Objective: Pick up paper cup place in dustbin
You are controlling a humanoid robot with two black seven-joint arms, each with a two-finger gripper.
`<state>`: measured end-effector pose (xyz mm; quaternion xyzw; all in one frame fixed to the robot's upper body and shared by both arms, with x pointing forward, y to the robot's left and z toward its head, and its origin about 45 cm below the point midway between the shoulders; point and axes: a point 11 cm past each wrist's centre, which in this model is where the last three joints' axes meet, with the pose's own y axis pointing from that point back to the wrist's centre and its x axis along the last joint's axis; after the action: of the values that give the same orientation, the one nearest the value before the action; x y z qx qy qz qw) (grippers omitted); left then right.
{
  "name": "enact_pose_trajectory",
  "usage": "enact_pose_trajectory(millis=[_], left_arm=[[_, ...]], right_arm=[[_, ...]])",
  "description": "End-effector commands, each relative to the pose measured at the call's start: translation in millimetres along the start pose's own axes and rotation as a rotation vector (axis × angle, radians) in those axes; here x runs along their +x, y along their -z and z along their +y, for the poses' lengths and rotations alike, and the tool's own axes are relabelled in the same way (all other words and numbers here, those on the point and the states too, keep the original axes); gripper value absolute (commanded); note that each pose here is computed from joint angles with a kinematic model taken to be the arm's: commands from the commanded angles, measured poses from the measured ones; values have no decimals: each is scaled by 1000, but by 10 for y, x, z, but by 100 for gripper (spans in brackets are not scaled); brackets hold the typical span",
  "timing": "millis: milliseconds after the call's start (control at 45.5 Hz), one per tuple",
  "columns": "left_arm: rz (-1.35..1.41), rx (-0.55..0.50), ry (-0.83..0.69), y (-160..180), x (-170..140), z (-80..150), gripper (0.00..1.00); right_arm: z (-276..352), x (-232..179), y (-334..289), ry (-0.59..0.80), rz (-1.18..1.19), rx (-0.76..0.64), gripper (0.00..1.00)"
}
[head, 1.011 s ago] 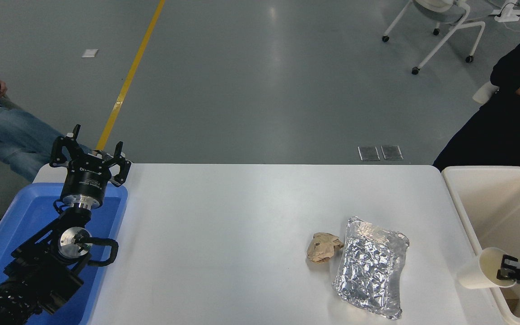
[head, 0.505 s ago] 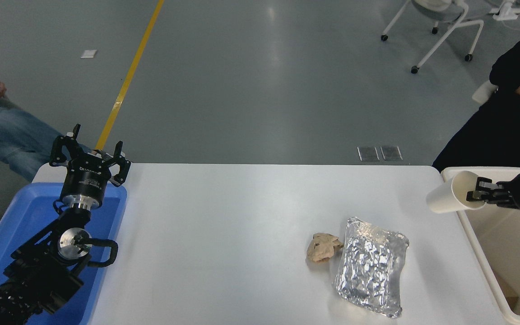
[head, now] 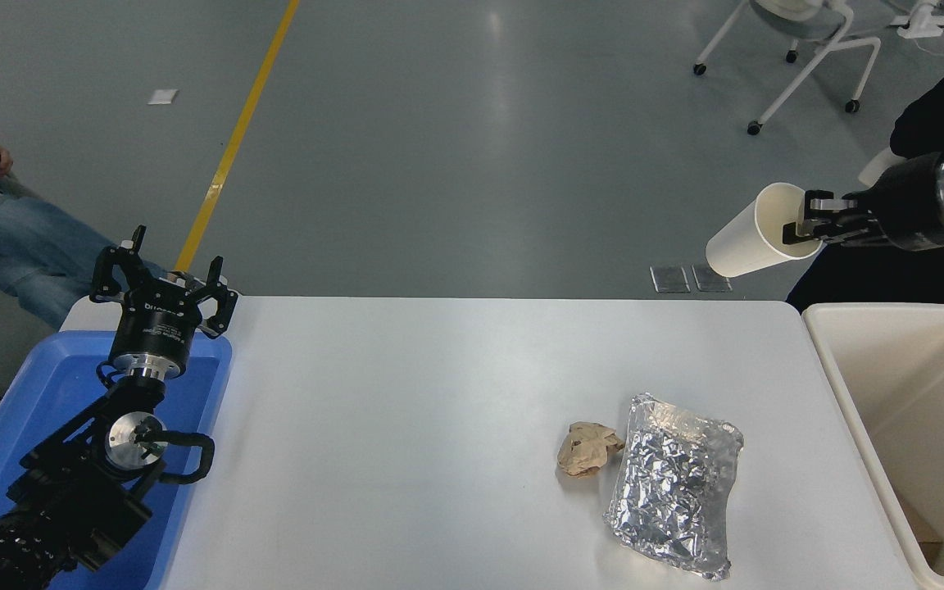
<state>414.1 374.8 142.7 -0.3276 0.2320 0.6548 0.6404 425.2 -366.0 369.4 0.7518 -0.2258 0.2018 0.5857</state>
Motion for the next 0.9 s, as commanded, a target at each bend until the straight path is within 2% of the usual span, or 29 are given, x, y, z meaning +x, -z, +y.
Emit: enact_pose_trajectory(millis=[0, 198, 374, 593, 879], left_arm=[[0, 0, 0, -2, 1, 0, 99], [0, 0, 0, -2, 1, 0, 99], [0, 1, 0, -1, 1, 0, 99], [0, 0, 0, -2, 1, 0, 99], [1, 0, 0, 5, -2, 0, 99]], right_arm=[[7, 178, -187, -51, -9, -51, 0], [-184, 172, -974, -155, -156, -179, 0], [-377, 109, -1423, -249, -207, -273, 0], [-481, -181, -1880, -337, -264, -352, 0], [-686, -883, -2307, -385, -392, -406, 0]])
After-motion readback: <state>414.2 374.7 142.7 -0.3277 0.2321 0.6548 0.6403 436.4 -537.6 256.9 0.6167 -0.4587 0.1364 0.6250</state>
